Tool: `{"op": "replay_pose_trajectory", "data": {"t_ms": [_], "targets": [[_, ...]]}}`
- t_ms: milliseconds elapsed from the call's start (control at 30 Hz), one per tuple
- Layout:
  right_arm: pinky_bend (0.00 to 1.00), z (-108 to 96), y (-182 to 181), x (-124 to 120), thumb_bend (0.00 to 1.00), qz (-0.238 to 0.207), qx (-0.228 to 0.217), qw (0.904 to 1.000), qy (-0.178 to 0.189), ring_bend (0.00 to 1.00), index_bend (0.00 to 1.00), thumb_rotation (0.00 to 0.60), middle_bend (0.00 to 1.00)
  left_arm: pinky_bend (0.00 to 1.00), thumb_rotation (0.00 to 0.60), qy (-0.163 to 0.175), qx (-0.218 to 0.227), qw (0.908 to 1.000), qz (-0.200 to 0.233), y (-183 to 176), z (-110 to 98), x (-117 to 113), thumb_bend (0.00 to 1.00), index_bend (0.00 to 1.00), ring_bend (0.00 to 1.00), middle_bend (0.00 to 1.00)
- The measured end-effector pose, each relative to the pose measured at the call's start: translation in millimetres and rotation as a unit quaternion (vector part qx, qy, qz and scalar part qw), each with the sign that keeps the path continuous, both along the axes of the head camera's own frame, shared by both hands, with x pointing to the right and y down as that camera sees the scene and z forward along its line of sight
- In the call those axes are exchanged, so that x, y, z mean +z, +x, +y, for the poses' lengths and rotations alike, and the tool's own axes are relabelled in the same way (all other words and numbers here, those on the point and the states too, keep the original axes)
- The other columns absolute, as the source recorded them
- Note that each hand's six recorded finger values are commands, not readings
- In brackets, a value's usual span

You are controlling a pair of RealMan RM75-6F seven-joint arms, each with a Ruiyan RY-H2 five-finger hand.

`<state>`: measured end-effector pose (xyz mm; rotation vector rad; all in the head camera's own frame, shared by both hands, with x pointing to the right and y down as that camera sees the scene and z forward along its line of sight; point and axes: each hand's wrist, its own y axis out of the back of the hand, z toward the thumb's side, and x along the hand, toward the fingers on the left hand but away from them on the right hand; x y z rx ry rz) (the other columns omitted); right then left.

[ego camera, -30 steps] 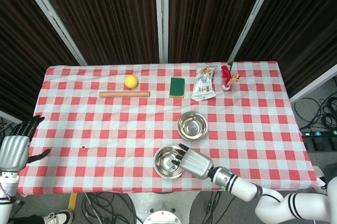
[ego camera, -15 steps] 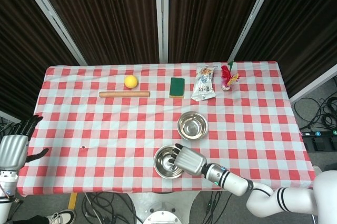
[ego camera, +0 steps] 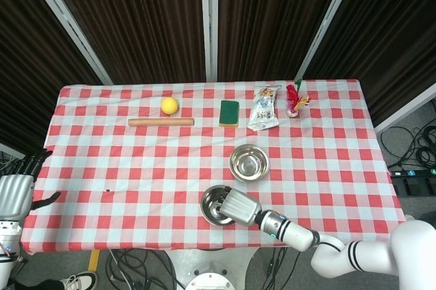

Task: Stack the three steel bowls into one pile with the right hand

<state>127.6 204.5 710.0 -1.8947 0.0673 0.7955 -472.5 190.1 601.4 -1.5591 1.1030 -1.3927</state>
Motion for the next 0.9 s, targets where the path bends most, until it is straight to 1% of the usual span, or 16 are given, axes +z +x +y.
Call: {"op": "replay_pose_trajectory", "data": {"t_ms": [100,300,433,633,800,900], "targets": [[0.41,-0.2,-1.7,0.2,0.29,-0.006,0.003,1.0,0.004,0.44,0.66,0.6,0.55,0.24,0.6,0.0,-0.001,1.0,0.002,-0.1,-0.1,-0.1,0.09,0.19,0.18,0.23],[0.45,2.2,-1.9,3.0,0.33,-0.006,0.005,1.0,0.002,0.48,0.71,0.6,0.59,0.24,0.6,-0.001,-0.002,1.0,0.003,-1.0,0.3,-0.1,0.09,0.19,0.18,0.23],[0.47,3.3,-1.1,4.3,0.34,-0.005,0.005,1.0,0.003,0.49,0.72,0.6,0.6,0.24,0.6,-0.002,-0.004,1.0,0.005,-1.9,0.6,0.2,0.09,0.19,0.18,0.23],[0.47,-0.5,-2.2,0.4,0.36,-0.012,0.01,0.9998,0.009,0.5,0.73,0.6,0.6,0.24,0.6,-0.001,-0.004,1.0,0.007,-1.7,0.3,0.7,0.09,0.19,0.18,0.23],[0.47,-11.2,-6.8,-12.7,0.36,-0.031,0.017,0.999,0.029,0.5,0.73,0.6,0.6,0.24,0.6,0.0,-0.006,0.9999,0.009,-1.8,-0.3,0.2,0.09,0.19,0.18,0.23],[0.47,-24.8,-7.0,-24.7,0.36,-0.041,0.028,0.9974,0.052,0.5,0.73,0.6,0.6,0.24,0.6,-0.001,-0.005,0.9999,0.009,-1.3,-0.3,0.3,0.09,0.19,0.18,0.23]]}}
